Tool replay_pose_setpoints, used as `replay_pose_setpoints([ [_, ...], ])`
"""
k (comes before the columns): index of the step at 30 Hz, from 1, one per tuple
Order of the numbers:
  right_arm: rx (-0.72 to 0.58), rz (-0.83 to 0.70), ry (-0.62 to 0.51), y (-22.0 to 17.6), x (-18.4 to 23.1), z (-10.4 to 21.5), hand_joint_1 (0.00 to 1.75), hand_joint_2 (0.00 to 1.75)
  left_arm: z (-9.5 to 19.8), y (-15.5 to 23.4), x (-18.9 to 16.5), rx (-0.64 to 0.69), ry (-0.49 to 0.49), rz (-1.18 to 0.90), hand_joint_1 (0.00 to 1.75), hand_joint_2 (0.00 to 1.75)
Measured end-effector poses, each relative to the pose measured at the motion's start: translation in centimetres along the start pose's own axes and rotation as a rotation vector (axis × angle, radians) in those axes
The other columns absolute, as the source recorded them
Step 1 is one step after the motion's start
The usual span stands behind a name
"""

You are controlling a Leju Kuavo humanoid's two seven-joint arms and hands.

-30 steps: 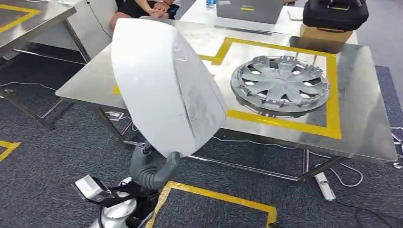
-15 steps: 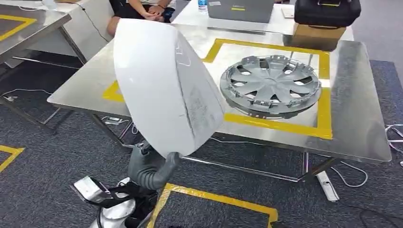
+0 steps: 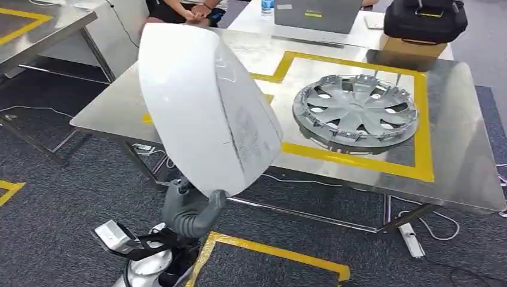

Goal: Take the parts from the cabinet and place them on the table.

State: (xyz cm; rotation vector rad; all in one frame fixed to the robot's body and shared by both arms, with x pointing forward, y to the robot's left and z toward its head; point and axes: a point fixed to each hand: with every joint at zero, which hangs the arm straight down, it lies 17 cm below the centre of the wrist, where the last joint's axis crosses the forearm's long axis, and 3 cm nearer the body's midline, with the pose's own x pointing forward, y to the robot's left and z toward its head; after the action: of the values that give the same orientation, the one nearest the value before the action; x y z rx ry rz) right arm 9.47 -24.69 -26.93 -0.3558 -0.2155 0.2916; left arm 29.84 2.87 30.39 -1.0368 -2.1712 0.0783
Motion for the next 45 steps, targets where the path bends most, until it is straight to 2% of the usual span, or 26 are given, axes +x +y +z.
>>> replay_pose_setpoints([
  [9,0.002,0.008,-0.006,0.0,0.2,0.0,0.00,1.75,0.1,-1.9,0.2,-0.090,0.000,-0.008,1.75,1.75],
  [37,0.001,0.009,-0.004,0.0,0.2,0.0,0.00,1.75,-0.2,-1.3,0.2,-0.051,-0.006,-0.017,1.75,1.75],
  [45,0.004,0.017,-0.008,0.0,0.2,0.0,0.00,1.75,0.1,-2.3,0.0,-0.098,0.005,-0.018,1.75,1.75],
])
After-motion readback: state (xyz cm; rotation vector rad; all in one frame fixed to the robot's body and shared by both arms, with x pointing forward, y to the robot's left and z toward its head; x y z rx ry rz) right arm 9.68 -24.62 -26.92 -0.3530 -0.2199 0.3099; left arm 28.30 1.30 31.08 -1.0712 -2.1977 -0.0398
